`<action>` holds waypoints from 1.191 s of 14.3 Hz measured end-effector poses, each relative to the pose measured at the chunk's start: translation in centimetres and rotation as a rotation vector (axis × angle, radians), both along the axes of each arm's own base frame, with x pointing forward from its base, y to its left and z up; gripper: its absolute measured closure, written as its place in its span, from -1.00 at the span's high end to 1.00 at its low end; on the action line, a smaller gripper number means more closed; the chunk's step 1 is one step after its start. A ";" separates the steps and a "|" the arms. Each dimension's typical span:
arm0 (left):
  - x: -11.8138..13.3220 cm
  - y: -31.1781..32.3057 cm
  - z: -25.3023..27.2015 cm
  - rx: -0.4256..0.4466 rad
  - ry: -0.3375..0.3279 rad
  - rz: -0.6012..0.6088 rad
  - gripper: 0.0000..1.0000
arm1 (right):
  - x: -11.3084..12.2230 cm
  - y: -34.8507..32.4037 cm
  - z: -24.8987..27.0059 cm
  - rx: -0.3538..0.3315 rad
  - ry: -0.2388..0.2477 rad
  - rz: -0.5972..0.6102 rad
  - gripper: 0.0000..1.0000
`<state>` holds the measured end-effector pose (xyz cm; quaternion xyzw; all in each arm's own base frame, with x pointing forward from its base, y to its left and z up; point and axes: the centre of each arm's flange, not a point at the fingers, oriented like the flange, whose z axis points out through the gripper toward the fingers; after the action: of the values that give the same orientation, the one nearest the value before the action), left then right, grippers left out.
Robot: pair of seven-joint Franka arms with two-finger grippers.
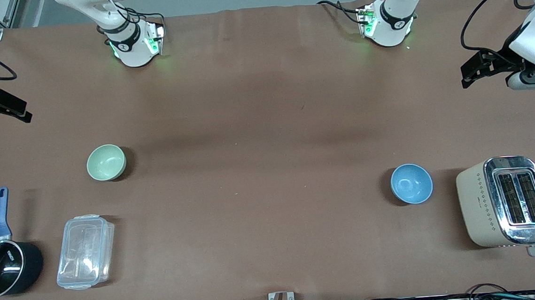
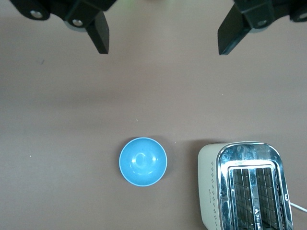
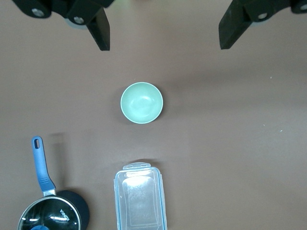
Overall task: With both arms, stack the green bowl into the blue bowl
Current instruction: 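Reach the left gripper toward the light blue bowl beside the toaster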
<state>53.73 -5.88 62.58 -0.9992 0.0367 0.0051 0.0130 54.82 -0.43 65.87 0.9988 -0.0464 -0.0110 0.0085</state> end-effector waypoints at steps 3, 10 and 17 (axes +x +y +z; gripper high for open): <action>0.4 0.1 -0.2 -0.001 0.003 0.001 1.00 | 0.0 0.2 0.0 0.000 -0.002 0.005 1.00; 7.0 0.2 -9.5 -0.018 0.014 0.007 1.00 | 0.1 0.6 0.3 0.000 -0.020 0.011 1.00; 12.5 3.1 -25.3 0.003 -0.006 0.030 1.00 | 0.9 1.6 2.2 0.001 -0.129 0.028 1.00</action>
<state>66.23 -2.80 37.23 -0.9997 0.0218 0.0024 0.0147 55.73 1.18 68.06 0.9980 -0.0328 0.0532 0.0051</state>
